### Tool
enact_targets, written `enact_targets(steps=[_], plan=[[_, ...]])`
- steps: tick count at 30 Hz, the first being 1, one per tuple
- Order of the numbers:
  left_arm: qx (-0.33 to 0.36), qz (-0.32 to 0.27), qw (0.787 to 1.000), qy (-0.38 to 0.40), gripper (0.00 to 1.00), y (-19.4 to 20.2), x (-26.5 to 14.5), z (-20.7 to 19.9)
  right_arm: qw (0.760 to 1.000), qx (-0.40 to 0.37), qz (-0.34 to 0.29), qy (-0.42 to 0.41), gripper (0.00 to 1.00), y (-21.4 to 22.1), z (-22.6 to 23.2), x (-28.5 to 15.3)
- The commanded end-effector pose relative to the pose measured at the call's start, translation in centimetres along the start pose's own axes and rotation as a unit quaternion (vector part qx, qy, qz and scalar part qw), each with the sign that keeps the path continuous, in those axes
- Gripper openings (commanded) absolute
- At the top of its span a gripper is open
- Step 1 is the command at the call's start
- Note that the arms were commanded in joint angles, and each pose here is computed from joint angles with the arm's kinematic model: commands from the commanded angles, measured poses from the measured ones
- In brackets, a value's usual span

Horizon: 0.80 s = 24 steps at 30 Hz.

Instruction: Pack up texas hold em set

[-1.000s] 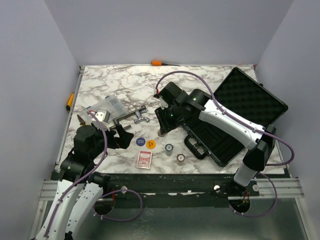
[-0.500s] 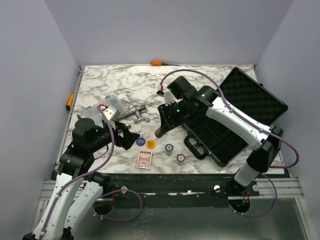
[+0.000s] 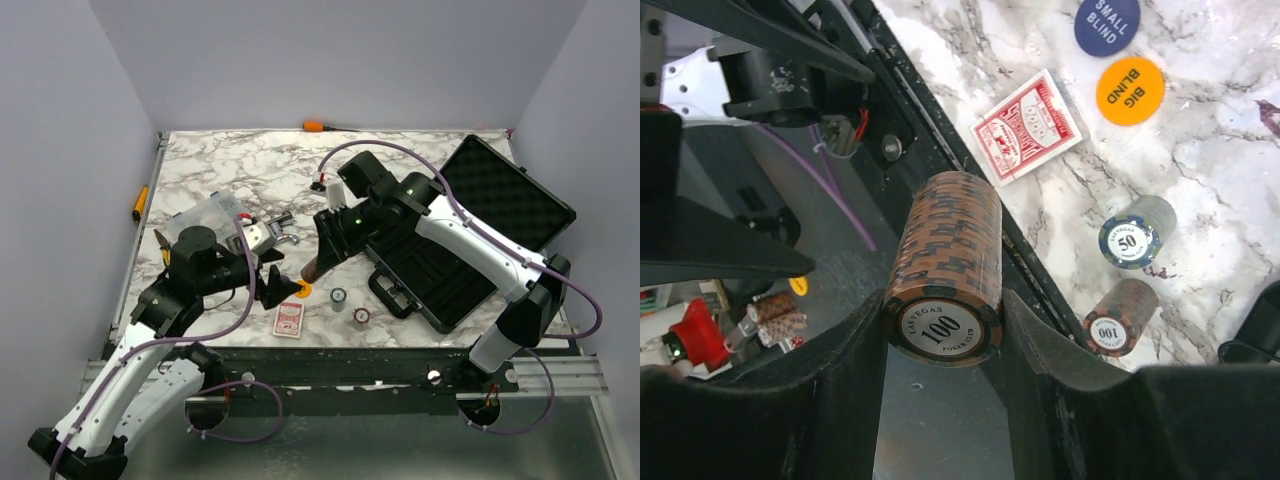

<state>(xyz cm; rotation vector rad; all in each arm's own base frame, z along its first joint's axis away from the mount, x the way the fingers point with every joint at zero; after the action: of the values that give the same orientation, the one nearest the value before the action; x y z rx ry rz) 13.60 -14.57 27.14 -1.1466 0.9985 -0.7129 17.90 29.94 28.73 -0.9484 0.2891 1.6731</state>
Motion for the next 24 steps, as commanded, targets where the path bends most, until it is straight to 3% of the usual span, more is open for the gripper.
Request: enact_targets(steps=[1, 24], plan=[[0.047, -0.004, 0.999, 0.016, 0.84, -0.3, 1.0, -0.2, 0.997, -0.031, -0.002, -0.073, 0.01, 0.6, 2.3, -1.5], [0.081, -0.002, 0.994, 0.076, 0.81, 0.2, 3.6, -1.7, 0.994, -0.03, 0.016, -0.103, 0.01, 2.0, 2.5, -1.8]])
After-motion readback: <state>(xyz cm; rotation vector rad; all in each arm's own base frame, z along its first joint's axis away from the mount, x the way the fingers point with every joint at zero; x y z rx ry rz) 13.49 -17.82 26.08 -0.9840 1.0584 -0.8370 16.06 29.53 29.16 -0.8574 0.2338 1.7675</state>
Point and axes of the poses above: each gripper's point midway between its finger pads, its own x axis out along the fingers, its own z axis along the line the jaws close on, y = z × x, the point moved 6 cm from there along -x, back along the fingers, and after that the axes turned 15 degrees about x, right-handed, at the moved point
